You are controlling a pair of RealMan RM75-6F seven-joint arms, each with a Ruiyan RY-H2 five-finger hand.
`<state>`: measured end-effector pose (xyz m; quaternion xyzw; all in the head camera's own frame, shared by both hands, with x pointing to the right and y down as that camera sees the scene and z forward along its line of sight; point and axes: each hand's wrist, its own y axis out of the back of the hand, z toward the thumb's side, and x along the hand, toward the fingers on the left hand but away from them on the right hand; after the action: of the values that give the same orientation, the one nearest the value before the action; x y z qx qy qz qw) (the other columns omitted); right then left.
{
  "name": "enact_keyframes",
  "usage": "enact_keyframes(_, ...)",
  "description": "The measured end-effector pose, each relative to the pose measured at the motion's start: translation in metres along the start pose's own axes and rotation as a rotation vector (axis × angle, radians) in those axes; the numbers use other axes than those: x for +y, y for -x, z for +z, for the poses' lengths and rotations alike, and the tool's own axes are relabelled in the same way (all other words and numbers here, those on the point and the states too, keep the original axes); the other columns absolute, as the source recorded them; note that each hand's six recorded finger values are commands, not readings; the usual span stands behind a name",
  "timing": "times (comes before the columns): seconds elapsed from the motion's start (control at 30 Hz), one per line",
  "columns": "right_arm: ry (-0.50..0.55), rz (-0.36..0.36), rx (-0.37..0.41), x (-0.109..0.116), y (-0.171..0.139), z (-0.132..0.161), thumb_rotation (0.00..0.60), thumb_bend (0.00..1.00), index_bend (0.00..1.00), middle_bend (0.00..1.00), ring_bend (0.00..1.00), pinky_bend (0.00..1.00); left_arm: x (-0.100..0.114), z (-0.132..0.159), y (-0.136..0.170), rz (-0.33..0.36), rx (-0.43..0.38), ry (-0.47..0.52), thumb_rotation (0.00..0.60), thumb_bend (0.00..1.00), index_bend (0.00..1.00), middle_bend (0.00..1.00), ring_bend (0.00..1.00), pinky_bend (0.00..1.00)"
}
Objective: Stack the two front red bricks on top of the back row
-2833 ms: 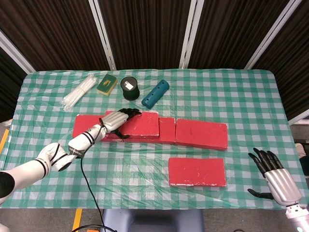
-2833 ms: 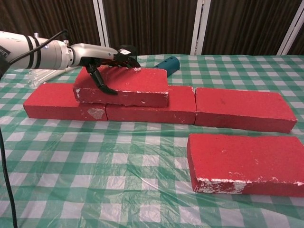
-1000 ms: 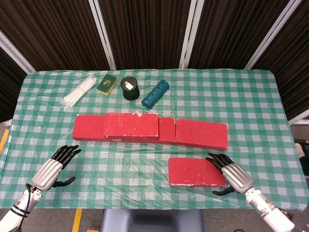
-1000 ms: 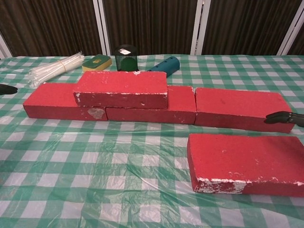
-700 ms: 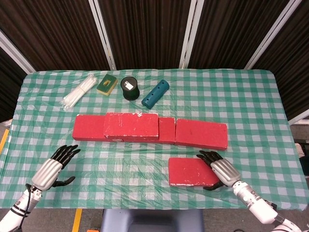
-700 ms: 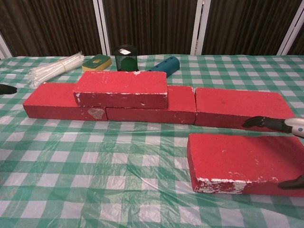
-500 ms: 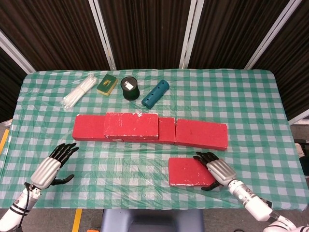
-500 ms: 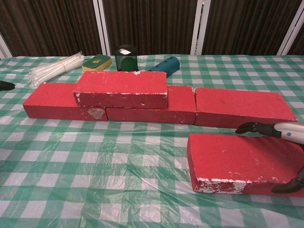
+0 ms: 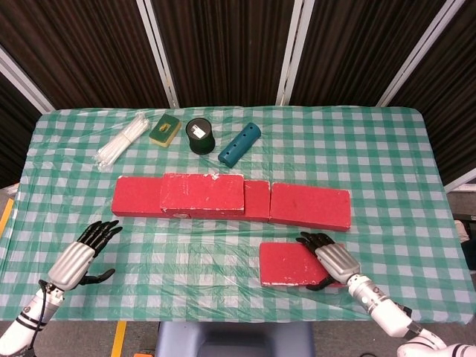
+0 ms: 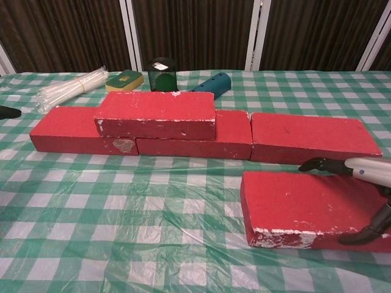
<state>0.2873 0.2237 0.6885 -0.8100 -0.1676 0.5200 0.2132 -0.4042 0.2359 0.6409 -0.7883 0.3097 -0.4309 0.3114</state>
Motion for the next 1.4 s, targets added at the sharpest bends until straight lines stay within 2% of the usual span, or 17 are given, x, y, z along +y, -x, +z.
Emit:
enact_keyframes(0.07, 0.002, -0.002, -0.001, 0.0, 0.0, 0.0, 0.554, 0.08, 0.08, 0.13, 0.01, 0.1, 0.0, 0.0, 0.0, 0.0, 0.0, 0.001, 0.6, 0.27, 0.0, 0.0, 0.0, 0.0)
enact_keyframes(0.2, -0.002, -0.015, -0.005, 0.002, 0.0, 0.001, 0.578, 0.08, 0.24, 0.26, 0.13, 0.26, 0.0, -0.001, -0.001, -0.002, 0.002, 0.003, 0.6, 0.27, 0.0, 0.0, 0.0, 0.0)
enact_keyframes(0.33, -0.006, -0.017, -0.01, 0.001, -0.001, 0.001, 0.6, 0.08, 0.33, 0.31, 0.21, 0.33, 0.0, -0.001, 0.0, -0.003, 0.0, 0.005, 0.6, 0.27, 0.0, 0.0, 0.0, 0.0)
enact_keyframes(0.5, -0.002, -0.025, -0.012, 0.004, -0.003, 0.003, 0.6, 0.09, 0.36, 0.33, 0.25, 0.38, 0.002, 0.0, 0.0, 0.003, -0.003, 0.005, 0.6, 0.27, 0.0, 0.0, 0.0, 0.0)
enact_keyframes(0.7, 0.013, -0.091, 0.0, 0.024, -0.014, 0.005, 0.6, 0.09, 0.36, 0.33, 0.25, 0.38, 0.004, 0.0, 0.002, 0.012, -0.003, -0.001, 0.6, 0.28, 0.0, 0.0, 0.0, 0.0)
enact_keyframes(0.8, 0.013, -0.139, 0.007, 0.042, -0.022, 0.006, 0.6, 0.09, 0.36, 0.33, 0.25, 0.38, 0.004, 0.001, 0.003, 0.013, -0.003, -0.005, 0.6, 0.28, 0.0, 0.0, 0.0, 0.0)
enact_keyframes(1.0, -0.01, -0.239, 0.019, 0.095, -0.023, 0.009, 0.6, 0.09, 0.37, 0.35, 0.26, 0.38, 0.005, 0.001, 0.003, 0.019, -0.001, -0.021, 0.6, 0.27, 0.0, 0.0, 0.0, 0.0)
enact_keyframes(1.23, -0.028, -0.284, -0.009, 0.156, 0.013, 0.006, 0.6, 0.09, 0.37, 0.36, 0.26, 0.38, 0.004, 0.0, 0.001, 0.025, 0.016, -0.045, 0.6, 0.28, 0.0, 0.0, 0.0, 0.0)
enact_keyframes(1.4, -0.055, -0.289, -0.069, 0.185, 0.038, -0.011, 0.6, 0.09, 0.37, 0.37, 0.26, 0.38, 0.0, -0.001, -0.001, 0.017, 0.023, -0.058, 0.6, 0.28, 0.0, 0.0, 0.0, 0.0)
